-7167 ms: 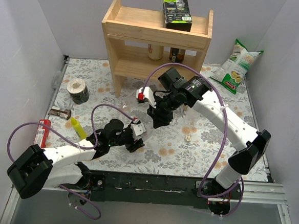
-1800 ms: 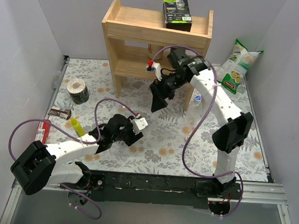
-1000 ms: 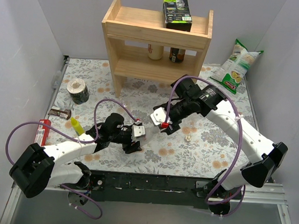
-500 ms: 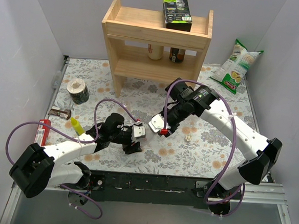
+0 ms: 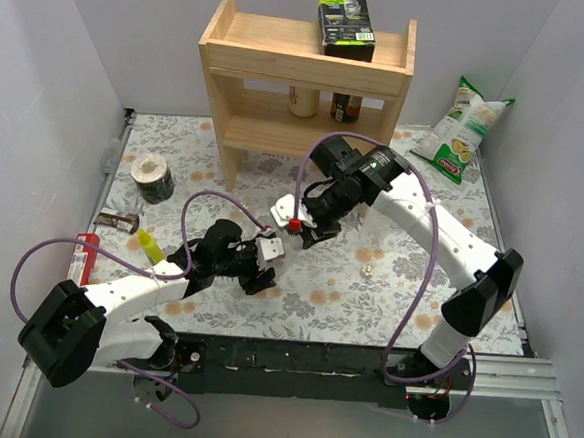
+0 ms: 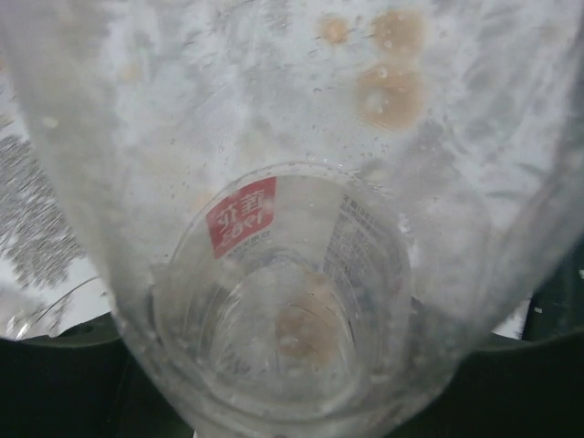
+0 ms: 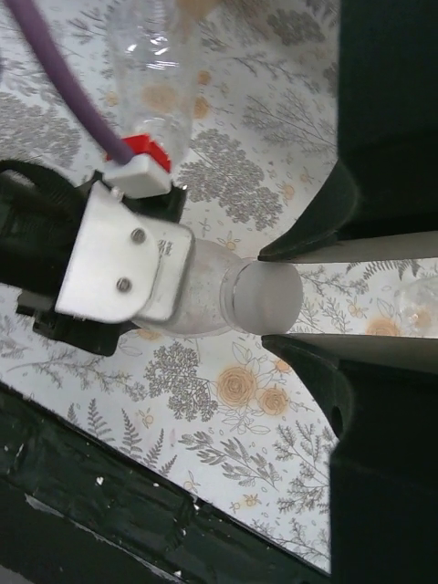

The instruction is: Screw on the bottle caps

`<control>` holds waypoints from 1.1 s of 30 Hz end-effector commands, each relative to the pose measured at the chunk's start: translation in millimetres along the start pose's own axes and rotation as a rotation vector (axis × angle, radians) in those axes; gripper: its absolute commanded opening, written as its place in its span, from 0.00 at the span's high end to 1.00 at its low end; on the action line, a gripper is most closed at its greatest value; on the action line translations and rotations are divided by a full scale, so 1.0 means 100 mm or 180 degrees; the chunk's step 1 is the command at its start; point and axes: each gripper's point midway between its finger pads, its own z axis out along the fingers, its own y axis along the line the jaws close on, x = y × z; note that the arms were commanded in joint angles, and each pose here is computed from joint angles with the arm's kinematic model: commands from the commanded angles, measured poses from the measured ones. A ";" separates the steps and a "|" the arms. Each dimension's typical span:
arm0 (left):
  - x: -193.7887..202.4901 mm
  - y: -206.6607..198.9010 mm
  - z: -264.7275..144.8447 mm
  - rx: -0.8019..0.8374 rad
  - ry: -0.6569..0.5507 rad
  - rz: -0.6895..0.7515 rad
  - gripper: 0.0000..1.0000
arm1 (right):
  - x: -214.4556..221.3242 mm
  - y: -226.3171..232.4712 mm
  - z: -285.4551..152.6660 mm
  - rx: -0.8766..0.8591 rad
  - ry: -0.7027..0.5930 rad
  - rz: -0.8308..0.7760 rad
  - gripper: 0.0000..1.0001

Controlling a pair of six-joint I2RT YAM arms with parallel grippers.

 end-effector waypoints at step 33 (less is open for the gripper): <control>-0.69 0.09 -0.18 -0.0242 -0.0829 -0.0555 1.00 | -0.21 -0.76 -0.83 0.0736 -0.1824 0.2054 0.24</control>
